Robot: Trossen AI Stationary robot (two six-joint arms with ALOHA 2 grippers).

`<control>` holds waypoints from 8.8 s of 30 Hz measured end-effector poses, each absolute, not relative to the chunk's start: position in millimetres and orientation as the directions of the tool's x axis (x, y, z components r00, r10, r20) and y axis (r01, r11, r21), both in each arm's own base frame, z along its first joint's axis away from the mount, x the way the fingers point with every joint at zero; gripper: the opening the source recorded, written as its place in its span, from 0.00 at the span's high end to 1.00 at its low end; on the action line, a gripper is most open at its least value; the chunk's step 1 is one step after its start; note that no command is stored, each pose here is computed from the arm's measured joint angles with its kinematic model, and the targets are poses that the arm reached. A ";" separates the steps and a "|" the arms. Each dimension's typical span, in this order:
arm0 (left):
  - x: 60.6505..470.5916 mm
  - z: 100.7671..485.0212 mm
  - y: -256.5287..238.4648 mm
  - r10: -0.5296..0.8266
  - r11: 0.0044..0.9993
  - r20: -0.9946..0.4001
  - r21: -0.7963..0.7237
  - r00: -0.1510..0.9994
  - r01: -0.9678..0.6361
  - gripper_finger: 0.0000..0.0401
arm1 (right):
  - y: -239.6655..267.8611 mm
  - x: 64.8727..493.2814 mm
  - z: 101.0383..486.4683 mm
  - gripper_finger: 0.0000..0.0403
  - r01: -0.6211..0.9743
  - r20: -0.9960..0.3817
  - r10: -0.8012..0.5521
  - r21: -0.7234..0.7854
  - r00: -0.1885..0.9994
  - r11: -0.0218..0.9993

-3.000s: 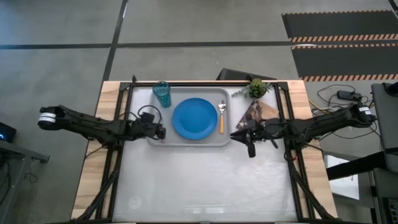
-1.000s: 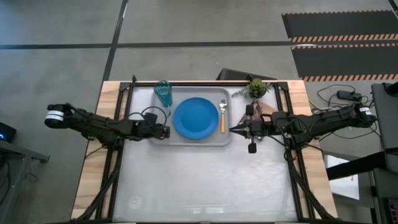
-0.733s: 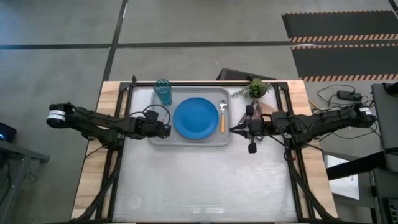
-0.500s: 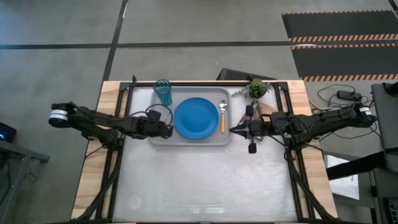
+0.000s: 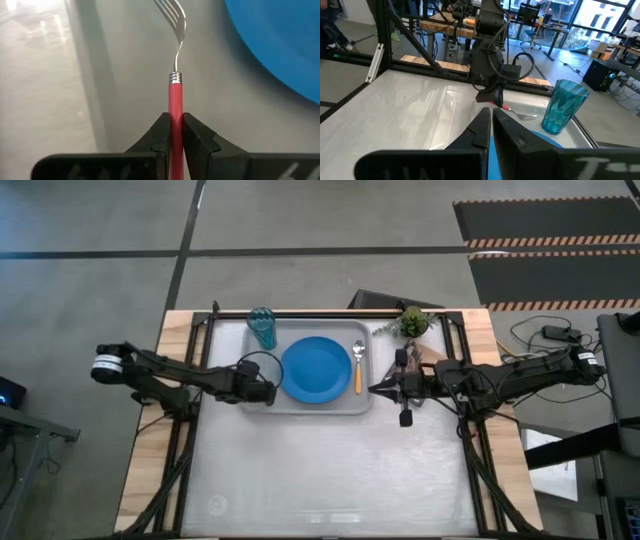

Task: Pick and place plate/cup/fork/spoon on tray
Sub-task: Put the pink fork to the left side of the blue plate on the gray tray, then adjust the cup on the gray tray, then adjust the pink fork on the gray tray

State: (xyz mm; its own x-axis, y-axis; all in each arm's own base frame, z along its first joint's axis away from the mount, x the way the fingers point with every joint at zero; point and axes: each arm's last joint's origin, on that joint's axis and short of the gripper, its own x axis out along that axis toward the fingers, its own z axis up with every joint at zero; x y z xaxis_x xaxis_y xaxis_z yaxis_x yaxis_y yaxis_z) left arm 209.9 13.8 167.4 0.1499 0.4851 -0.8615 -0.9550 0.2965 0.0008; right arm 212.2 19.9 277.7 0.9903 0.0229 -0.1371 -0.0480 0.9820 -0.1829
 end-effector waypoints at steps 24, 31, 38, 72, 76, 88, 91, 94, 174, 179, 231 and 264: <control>225.0 164.8 15.7 0.486 0.268 -0.874 0.140 0.008 -0.953 0.80 | 19.8 212.2 277.8 0.98 -0.050 -0.137 0.022 -0.203 0.990 0.978; 221.9 176.0 15.0 0.484 0.271 -0.873 0.080 0.064 -0.959 0.65 | 19.8 212.4 279.3 0.98 -0.053 -0.120 0.023 -0.258 0.992 0.965; 228.1 193.7 -1.3 0.481 0.358 -0.840 -0.075 0.253 -0.931 0.60 | 19.6 213.0 285.4 0.98 -0.040 -0.058 0.022 -0.338 0.998 0.940; 209.8 239.3 26.3 0.554 0.541 -0.697 -0.115 0.456 -0.833 0.80 | -24.0 213.1 298.9 0.98 0.100 0.060 -0.083 -0.409 0.995 0.907; 204.3 230.0 50.0 0.586 0.527 -0.668 -0.117 0.459 -0.842 0.97 | -24.1 213.2 298.2 0.98 0.097 0.051 -0.083 -0.418 0.995 0.903; 201.3 180.3 95.8 0.711 0.468 -0.503 -0.184 0.492 -0.864 1.00 | -24.3 213.3 295.3 0.98 0.091 0.020 -0.091 -0.423 0.996 0.902; 200.4 172.8 101.2 0.719 0.442 -0.524 -0.160 0.456 -0.882 1.00 | -24.3 213.4 294.7 0.98 0.089 0.014 -0.091 -0.424 0.996 0.901; 201.5 166.6 106.7 0.727 0.429 -0.536 -0.134 0.430 -0.893 1.00 | -24.3 213.4 294.5 0.98 0.088 0.012 -0.092 -0.424 0.996 0.901; 180.9 155.8 68.1 0.449 0.326 -0.803 -0.261 0.392 -0.909 1.00 | -59.5 327.4 312.0 0.98 0.170 -0.504 -0.131 0.031 0.853 0.985; 192.2 172.8 65.2 0.432 0.351 -0.787 -0.302 0.440 -0.886 1.00 | -59.1 325.8 309.1 0.98 0.136 -0.534 -0.128 -0.024 0.836 0.990; 206.3 141.4 60.0 0.309 0.346 -0.887 -0.230 0.342 -0.909 0.56 | -88.4 320.7 313.7 0.98 0.101 -0.492 -0.201 -0.222 0.847 0.970; 213.1 158.8 58.4 0.349 0.390 -0.866 -0.212 0.357 -0.896 1.00 | -70.7 279.9 308.1 0.98 0.046 -0.471 -0.074 -0.072 0.879 0.996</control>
